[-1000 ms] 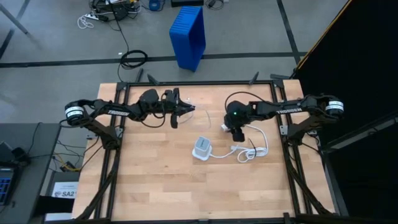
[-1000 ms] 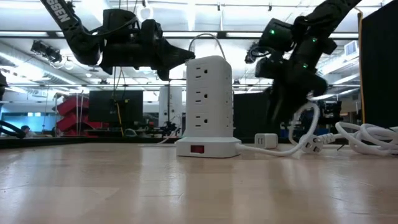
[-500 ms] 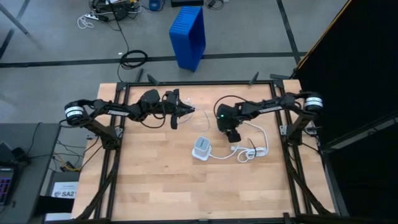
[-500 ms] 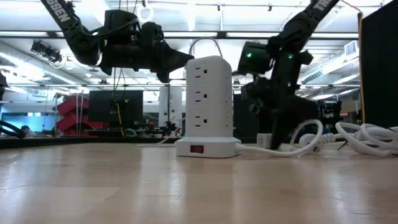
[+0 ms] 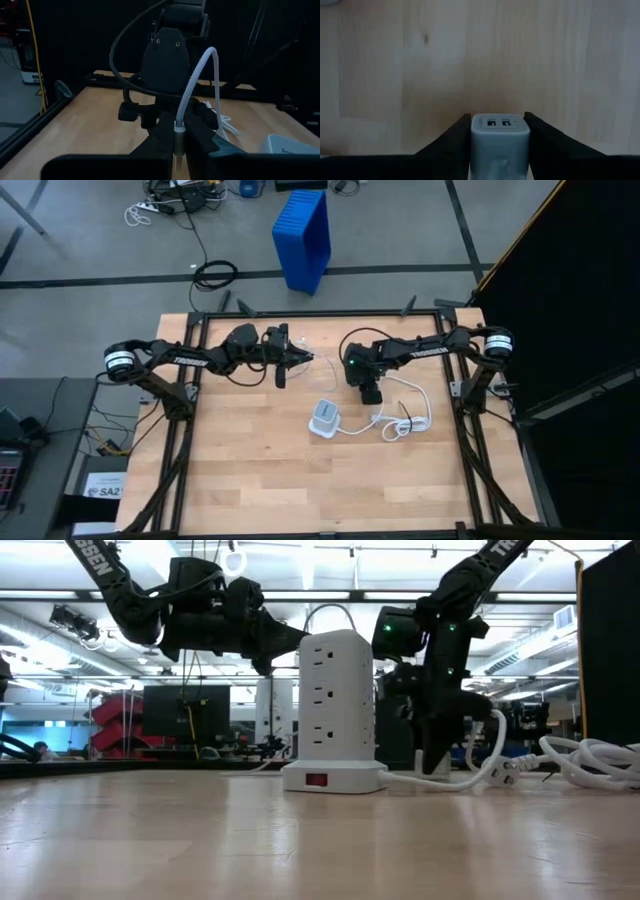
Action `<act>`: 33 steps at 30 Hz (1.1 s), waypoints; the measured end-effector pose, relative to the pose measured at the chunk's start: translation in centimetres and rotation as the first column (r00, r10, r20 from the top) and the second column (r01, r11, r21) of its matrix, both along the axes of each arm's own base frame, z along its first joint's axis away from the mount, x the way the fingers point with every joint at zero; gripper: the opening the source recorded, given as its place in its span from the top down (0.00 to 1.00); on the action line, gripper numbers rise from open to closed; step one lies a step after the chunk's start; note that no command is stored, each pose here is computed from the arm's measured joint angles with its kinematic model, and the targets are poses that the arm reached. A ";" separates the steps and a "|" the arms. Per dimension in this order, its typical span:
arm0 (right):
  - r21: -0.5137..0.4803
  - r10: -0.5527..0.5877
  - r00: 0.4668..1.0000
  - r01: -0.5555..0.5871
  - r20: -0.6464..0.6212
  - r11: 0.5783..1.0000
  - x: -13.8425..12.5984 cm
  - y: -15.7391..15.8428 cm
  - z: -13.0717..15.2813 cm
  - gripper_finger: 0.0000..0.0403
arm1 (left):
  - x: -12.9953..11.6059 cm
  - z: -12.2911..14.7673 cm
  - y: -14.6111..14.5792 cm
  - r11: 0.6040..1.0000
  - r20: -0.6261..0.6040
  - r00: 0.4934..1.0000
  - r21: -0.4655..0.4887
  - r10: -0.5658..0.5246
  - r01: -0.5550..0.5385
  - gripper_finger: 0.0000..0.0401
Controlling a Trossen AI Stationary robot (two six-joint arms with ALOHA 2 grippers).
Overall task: Plug in charger
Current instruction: Insert the white charger cable into the white charger adapter
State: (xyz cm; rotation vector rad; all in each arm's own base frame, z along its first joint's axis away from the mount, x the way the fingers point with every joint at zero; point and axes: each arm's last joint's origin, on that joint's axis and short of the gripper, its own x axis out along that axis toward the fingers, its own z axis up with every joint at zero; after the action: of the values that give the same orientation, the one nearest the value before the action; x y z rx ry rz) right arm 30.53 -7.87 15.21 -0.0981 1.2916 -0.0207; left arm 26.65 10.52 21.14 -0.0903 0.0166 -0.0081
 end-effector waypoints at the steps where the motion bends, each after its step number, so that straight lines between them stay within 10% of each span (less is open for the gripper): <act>1: -0.007 -0.007 1.000 0.007 -0.001 1.000 0.0 0.0 0.0 0.60 | 0.0 0.0 0.0 1.000 -0.001 1.000 0.000 0.000 0.000 1.00; 15: -0.040 -0.032 0.997 0.029 -0.074 0.999 -0.7 -0.2 -0.1 0.33 | 0.0 0.0 0.0 1.000 -0.002 1.000 -0.001 0.000 0.000 1.00; 33: 0.043 -0.071 0.997 0.072 -0.015 0.997 -0.5 -1.4 -0.3 0.73 | -0.1 0.0 0.5 0.998 -0.005 0.998 -0.001 0.057 -0.057 1.00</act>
State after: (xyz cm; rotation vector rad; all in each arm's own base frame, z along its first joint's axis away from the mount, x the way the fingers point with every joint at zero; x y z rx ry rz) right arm 30.03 -9.31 14.94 -0.0147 1.3080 -0.0531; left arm 26.51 10.99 21.10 -0.0923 0.0188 0.0487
